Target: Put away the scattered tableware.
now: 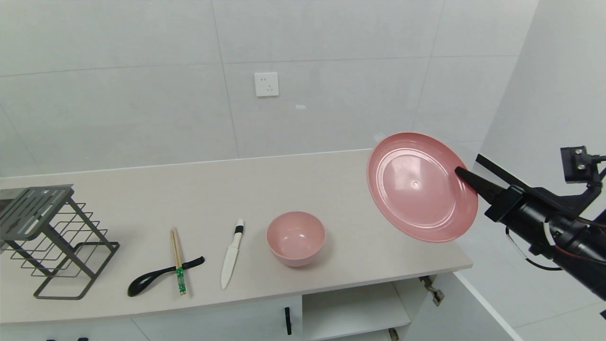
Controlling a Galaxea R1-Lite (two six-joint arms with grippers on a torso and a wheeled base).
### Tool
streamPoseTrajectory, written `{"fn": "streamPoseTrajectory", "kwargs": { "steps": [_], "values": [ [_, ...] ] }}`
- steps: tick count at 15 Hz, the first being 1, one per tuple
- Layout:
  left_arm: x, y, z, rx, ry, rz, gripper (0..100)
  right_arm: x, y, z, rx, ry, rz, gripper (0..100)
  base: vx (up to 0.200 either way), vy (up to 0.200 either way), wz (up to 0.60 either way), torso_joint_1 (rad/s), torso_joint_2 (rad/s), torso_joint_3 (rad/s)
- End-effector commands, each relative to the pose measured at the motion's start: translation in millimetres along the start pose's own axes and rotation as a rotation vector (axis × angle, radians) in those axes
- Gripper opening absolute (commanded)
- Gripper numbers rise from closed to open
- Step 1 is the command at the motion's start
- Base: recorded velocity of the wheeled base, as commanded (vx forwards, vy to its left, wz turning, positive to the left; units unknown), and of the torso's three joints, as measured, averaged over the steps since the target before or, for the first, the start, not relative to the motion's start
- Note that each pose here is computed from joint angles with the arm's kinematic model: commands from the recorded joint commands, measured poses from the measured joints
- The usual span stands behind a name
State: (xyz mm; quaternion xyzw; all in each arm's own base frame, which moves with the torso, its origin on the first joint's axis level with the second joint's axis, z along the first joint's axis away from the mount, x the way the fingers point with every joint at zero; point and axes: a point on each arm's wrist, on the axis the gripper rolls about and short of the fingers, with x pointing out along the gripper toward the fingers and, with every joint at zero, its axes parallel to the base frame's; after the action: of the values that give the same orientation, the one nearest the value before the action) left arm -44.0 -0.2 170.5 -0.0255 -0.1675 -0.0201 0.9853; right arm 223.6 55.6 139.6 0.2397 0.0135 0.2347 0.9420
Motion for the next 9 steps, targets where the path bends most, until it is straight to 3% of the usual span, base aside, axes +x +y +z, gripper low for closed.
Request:
{"fn": "streamPoseTrajectory", "kwargs": {
  "steps": [1, 3, 6, 8, 9],
  "values": [
    [26.7, 0.7, -1.8, -0.037, 0.158, -0.017, 100, -2.4, 1.3, 3.6, -0.005, -0.016, 0.003, 0, 0.0, 0.0, 0.0, 0.0, 0.0, 0.0],
    [40.7, 1.1, -15.7, -0.049, 0.276, -0.031, 100, -2.6, 2.4, 4.6, -0.007, -0.019, 0.009, 0, 0.0, 0.0, 0.0, 0.0, 0.0, 0.0],
    [55.9, 2.5, -47.9, -0.049, 0.494, -0.027, 100, -2.3, 3.3, 4.1, -0.011, -0.016, 0.014, 0, 0.0, 0.0, 0.0, 0.0, 0.0, 0.0],
    [62.8, 2.1, -57.6, -0.048, 0.59, -0.048, 100, -2.2, 3.1, 3.8, -0.011, -0.015, 0.014, 0, 0.0, 0.0, 0.0, 0.0, 0.0, 0.0],
    [63.3, 2.1, -58.1, -0.049, 0.596, -0.049, 100, -2.2, 3.1, 3.8, -0.011, -0.015, 0.014, 0, 0.0, 0.0, 0.0, 0.0, 0.0, 0.0]
  ]
}}
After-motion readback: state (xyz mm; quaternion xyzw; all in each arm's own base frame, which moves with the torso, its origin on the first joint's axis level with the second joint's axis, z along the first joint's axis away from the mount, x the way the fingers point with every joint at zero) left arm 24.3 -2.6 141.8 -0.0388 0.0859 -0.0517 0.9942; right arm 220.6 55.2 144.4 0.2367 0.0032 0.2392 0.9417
